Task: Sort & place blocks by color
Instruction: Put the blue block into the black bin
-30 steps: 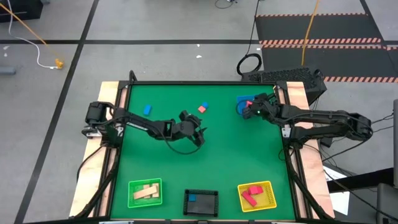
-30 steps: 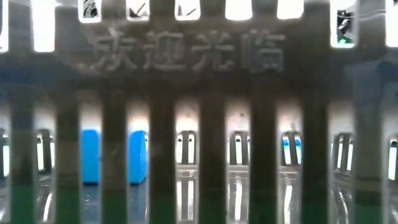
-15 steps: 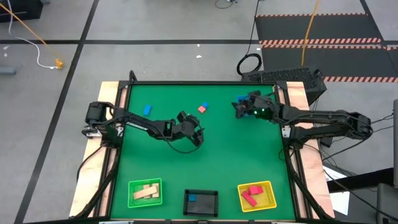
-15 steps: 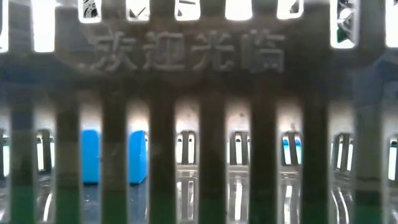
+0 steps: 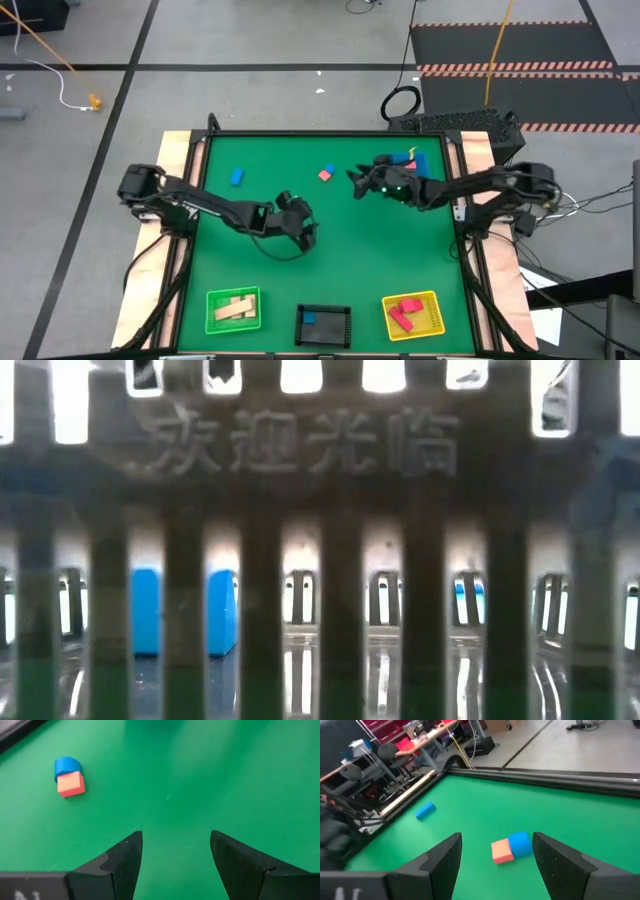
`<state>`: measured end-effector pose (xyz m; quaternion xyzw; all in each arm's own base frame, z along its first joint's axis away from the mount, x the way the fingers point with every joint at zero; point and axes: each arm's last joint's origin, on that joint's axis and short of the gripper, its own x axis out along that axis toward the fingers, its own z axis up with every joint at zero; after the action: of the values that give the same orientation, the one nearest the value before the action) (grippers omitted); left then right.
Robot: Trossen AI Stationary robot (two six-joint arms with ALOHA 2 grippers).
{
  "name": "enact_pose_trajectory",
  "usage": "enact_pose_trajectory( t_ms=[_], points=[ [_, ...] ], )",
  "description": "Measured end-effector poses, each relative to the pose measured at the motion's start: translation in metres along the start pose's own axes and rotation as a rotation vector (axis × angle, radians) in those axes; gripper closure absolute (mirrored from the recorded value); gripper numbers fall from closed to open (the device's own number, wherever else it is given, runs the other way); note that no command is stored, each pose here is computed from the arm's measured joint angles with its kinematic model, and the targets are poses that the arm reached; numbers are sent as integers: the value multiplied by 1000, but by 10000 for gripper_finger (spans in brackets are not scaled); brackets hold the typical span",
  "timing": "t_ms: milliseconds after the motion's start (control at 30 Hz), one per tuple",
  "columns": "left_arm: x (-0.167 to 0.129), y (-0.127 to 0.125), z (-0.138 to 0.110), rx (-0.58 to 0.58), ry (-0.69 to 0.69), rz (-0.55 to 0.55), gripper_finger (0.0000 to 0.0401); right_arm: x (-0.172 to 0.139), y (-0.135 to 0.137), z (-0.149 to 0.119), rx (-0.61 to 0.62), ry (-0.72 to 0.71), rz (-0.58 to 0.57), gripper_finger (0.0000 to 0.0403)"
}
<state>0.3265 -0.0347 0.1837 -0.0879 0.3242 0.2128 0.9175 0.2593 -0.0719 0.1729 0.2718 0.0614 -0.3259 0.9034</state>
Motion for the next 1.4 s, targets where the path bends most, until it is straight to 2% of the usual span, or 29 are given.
enact_pose_trajectory(
  t_ms=[400, 600, 1000, 1233, 1400],
  points=[
    [-56, -10, 13, 24, -68, -104, 167, 57, 16, -15, -66, 28, -27, 167],
    [-70, -13, 9, 54, -52, -125, 167, 78, 17, -18, -89, 29, -199, 167],
    [-77, -17, 7, 43, -50, -137, 167, 96, 13, -32, -115, 67, -245, 167],
    [-78, -19, 6, 40, -50, -142, 167, 106, -1, -50, -140, 115, -288, 167],
    [-79, -22, 5, 44, -49, -152, 167, 109, -8, -49, -189, 121, -302, 167]
  ],
)
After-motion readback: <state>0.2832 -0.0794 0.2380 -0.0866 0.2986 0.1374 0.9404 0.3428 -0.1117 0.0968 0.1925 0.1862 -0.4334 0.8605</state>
